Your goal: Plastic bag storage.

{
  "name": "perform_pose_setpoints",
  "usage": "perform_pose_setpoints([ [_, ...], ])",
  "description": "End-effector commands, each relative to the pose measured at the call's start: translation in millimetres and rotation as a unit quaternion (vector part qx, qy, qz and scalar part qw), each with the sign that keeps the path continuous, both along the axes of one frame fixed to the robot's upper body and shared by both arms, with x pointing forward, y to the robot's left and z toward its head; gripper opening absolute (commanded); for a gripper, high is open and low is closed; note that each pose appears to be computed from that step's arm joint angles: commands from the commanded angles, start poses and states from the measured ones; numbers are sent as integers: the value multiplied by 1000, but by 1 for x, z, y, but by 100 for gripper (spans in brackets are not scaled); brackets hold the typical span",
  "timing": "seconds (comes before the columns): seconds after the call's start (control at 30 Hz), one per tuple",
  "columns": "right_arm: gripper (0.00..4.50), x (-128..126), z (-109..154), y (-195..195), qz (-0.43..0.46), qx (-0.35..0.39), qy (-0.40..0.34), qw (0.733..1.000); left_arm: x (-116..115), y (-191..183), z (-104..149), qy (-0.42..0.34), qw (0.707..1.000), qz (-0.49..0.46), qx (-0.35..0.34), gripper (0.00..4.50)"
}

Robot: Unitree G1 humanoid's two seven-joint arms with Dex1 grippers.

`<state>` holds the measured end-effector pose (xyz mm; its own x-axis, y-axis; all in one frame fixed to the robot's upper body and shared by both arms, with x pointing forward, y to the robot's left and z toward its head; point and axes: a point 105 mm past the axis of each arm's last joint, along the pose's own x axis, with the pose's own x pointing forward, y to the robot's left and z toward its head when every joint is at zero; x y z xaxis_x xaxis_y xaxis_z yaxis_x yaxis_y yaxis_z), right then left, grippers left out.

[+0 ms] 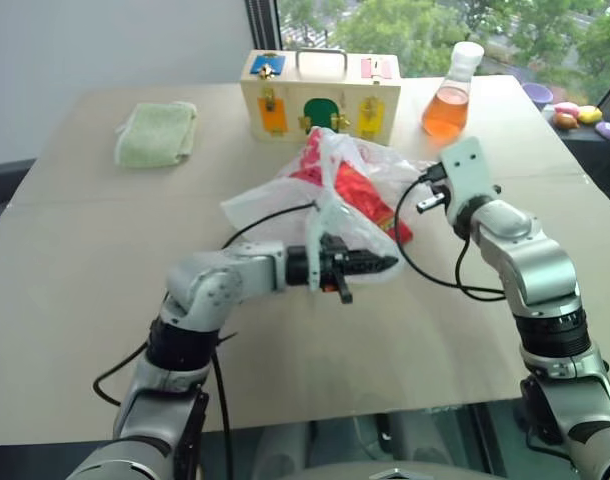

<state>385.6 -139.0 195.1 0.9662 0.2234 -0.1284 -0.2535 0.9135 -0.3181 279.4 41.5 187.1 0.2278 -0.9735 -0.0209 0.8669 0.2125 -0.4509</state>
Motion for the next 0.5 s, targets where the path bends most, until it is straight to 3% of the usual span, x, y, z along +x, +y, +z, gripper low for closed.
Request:
perform_pose_setpoints([
  [0.03,0,4,32,-8,-1,19,-48,999,-2,19,30,-5,997,17,-75,5],
  [0.1,0,5,37,-8,2,23,-52,998,-1,23,40,-4,995,24,-99,5],
  [0.3,0,12,61,-7,16,50,-76,996,4,56,104,-3,962,49,-269,5],
  [0.37,0,15,84,-5,25,81,-97,992,8,75,132,-13,941,66,-331,5],
  [0.5,0,15,155,-6,48,163,-166,971,26,124,198,-48,883,123,-451,5],
])
